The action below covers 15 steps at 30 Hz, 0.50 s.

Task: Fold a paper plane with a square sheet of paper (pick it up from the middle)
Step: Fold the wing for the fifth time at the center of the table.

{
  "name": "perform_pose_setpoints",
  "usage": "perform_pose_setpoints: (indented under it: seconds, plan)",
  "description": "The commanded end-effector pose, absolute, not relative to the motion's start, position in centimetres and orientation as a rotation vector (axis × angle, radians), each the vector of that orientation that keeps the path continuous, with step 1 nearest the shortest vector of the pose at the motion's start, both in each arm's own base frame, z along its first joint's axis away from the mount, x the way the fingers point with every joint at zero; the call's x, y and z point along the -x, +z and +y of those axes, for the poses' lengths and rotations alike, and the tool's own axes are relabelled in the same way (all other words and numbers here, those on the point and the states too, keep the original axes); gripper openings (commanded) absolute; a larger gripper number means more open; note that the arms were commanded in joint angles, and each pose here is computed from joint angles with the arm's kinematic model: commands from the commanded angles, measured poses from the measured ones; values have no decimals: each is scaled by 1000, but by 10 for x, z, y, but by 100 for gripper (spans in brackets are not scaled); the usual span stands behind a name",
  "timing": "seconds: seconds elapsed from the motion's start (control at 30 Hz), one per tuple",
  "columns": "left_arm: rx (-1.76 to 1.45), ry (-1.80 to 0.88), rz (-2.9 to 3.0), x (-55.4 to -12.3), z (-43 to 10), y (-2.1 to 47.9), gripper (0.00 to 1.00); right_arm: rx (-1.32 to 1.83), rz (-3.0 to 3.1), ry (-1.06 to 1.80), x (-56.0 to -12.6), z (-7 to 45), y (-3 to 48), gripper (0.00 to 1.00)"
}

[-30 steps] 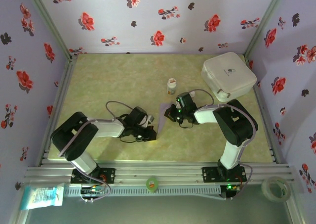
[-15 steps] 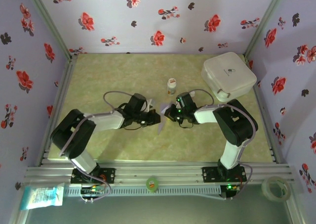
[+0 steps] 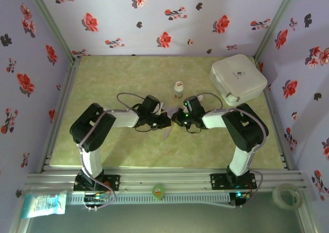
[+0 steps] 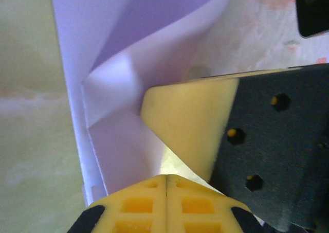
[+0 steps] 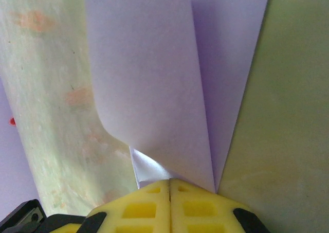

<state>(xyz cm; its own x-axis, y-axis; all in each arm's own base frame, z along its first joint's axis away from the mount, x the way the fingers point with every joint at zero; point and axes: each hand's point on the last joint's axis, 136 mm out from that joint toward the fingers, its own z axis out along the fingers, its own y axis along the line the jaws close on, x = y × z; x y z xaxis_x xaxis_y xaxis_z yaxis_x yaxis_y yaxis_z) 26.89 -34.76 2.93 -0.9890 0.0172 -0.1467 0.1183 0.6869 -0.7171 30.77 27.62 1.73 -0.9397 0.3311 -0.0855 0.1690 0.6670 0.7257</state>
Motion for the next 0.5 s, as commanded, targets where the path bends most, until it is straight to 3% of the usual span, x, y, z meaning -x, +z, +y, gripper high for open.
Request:
perform_pose_setpoints:
  seconds: [0.0, 0.27, 0.47]
  plan:
    - [-130, -1074, 2818, -266, -336, 11, 3, -470, 2732, 998, -301, 258, -1, 7]
    - [-136, -920, 2932, -237, -309, -24, 1, -419, 2686, 1040, -312, 266, 25, 10]
    - [-155, -860, 2961, -224, -295, -31, 0, -368, 2629, 998, -320, 257, 59, 19]
